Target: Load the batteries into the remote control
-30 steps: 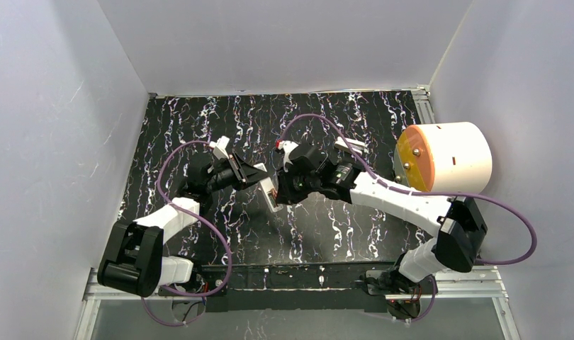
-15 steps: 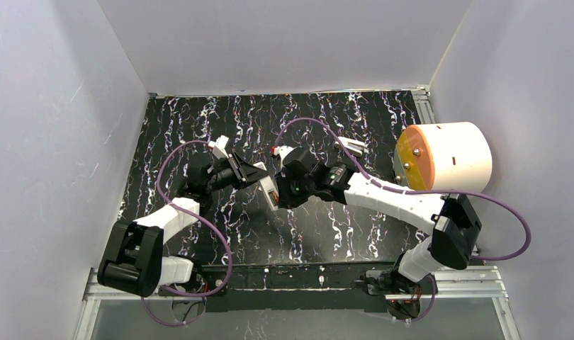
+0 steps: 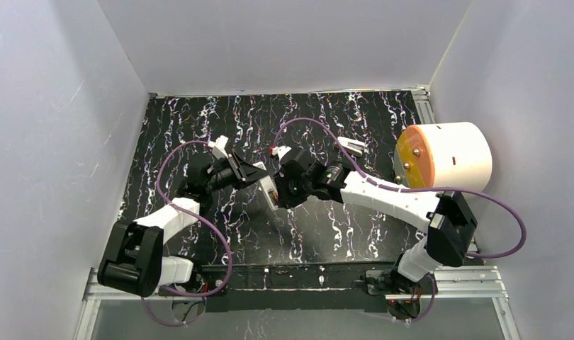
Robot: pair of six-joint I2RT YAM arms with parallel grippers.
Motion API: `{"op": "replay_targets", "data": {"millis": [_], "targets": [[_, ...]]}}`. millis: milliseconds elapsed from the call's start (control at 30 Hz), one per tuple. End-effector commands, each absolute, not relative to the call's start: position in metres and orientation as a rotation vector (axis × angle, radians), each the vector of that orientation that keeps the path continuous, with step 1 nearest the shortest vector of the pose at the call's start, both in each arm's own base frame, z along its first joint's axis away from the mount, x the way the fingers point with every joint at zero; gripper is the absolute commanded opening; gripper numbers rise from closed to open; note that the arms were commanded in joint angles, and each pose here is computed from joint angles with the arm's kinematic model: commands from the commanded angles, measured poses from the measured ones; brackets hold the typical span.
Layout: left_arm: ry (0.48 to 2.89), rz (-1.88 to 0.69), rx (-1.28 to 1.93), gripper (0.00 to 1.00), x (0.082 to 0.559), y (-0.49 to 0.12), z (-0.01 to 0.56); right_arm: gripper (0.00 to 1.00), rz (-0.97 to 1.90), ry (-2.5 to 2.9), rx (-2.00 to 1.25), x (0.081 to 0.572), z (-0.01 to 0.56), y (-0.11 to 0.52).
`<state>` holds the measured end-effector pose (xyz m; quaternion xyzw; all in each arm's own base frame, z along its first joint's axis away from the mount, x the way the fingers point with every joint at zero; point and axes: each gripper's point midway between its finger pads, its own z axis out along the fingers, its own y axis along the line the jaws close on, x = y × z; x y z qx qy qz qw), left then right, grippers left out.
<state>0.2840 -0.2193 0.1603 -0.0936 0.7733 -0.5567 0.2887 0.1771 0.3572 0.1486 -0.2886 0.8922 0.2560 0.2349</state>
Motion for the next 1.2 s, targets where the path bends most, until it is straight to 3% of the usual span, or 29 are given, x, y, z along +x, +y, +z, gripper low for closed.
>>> {"op": "replay_targets", "data": {"millis": [0,467,733,1033,1167], "targets": [[2.004,-1.506,-0.202,0.00,0.282,-0.221,0.177,0.24,0.703,2.401,-0.766,0.184,0.165,0.363],[2.004,-1.506,-0.205,0.00,0.282,-0.220,0.176,0.30,0.797,2.363,-0.755,0.181,0.179,0.372],[2.001,-1.508,-0.214,0.00,0.283,-0.220,0.178,0.43,0.856,2.303,-0.697,0.181,0.200,0.372],[1.975,-1.554,-0.242,0.00,0.285,-0.223,0.195,0.58,0.850,2.259,-0.390,0.211,0.216,0.350],[1.966,-1.607,-0.267,0.00,0.284,-0.225,0.208,0.57,0.949,2.244,-0.269,0.218,0.214,0.348]]}}
